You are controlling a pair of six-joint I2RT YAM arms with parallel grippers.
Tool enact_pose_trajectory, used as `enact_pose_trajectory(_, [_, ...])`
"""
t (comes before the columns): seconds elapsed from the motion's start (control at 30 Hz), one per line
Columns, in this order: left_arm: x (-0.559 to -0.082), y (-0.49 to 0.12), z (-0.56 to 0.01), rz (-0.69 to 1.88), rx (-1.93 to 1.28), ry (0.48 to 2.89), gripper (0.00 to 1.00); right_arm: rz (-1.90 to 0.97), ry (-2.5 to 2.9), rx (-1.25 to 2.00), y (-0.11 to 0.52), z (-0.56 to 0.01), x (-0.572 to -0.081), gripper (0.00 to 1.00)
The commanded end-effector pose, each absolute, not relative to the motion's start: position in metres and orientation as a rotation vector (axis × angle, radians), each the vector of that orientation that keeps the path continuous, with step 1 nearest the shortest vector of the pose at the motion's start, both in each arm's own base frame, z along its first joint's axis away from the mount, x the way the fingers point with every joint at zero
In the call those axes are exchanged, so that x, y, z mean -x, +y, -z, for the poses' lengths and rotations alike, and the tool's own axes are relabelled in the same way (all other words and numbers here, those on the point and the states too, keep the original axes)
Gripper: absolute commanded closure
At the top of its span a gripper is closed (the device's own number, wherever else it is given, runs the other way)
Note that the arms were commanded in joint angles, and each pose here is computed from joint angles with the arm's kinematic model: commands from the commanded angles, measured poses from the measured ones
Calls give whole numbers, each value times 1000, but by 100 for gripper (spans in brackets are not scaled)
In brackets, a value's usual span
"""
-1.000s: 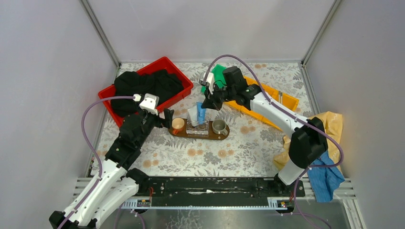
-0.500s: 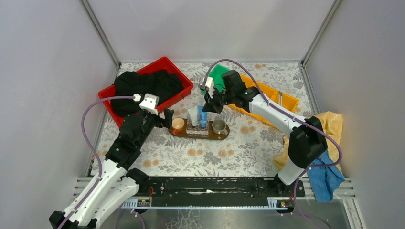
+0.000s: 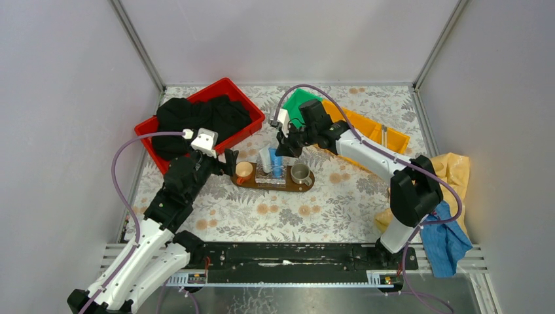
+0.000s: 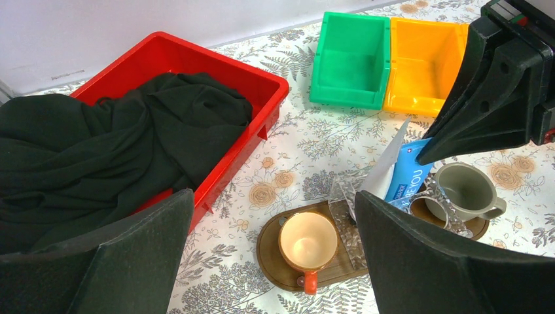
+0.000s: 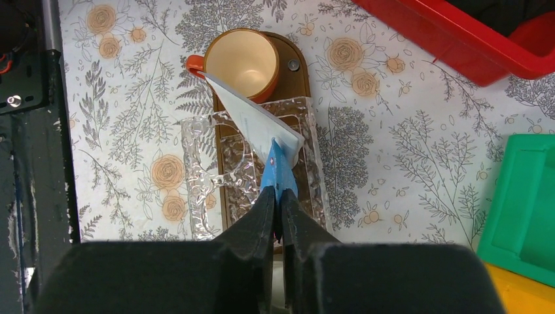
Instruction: Prepare toiletry sets of a toothbrush and toothpaste on the tray
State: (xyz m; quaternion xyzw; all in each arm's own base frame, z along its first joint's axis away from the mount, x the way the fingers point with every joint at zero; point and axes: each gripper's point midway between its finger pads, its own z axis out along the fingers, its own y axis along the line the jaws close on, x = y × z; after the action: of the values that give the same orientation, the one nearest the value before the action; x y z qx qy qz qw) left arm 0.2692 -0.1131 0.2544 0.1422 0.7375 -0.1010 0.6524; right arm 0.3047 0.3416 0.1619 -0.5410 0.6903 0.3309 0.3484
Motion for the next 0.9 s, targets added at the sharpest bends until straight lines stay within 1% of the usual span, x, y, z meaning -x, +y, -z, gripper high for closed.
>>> enact_pose_trajectory(0.0, [-270, -113, -264, 225, -335, 1640, 0, -839, 1724, 1409, 350, -173, -309, 89])
enact_pose_trajectory(0.1, [-270, -113, -264, 227, -336, 1641, 0, -840, 1725, 1412, 350, -173, -307, 84])
enact_pose_trajectory(0.3, [-270, -113, -264, 227, -336, 1639, 0, -835, 1703, 1405, 346, -184, -303, 65])
enact_pose_trajectory(0.57, [-269, -113, -265, 229, -335, 1637, 0, -819, 1650, 1375, 338, -214, -294, 45])
enact_pose_trajectory(0.7, [-269, -113, -265, 228, -335, 1638, 0, -825, 1617, 1392, 332, -227, -283, 39])
enact_pose_trajectory(0.87, [-269, -114, -265, 231, -337, 1636, 0, -842, 1585, 1389, 314, -239, -275, 34])
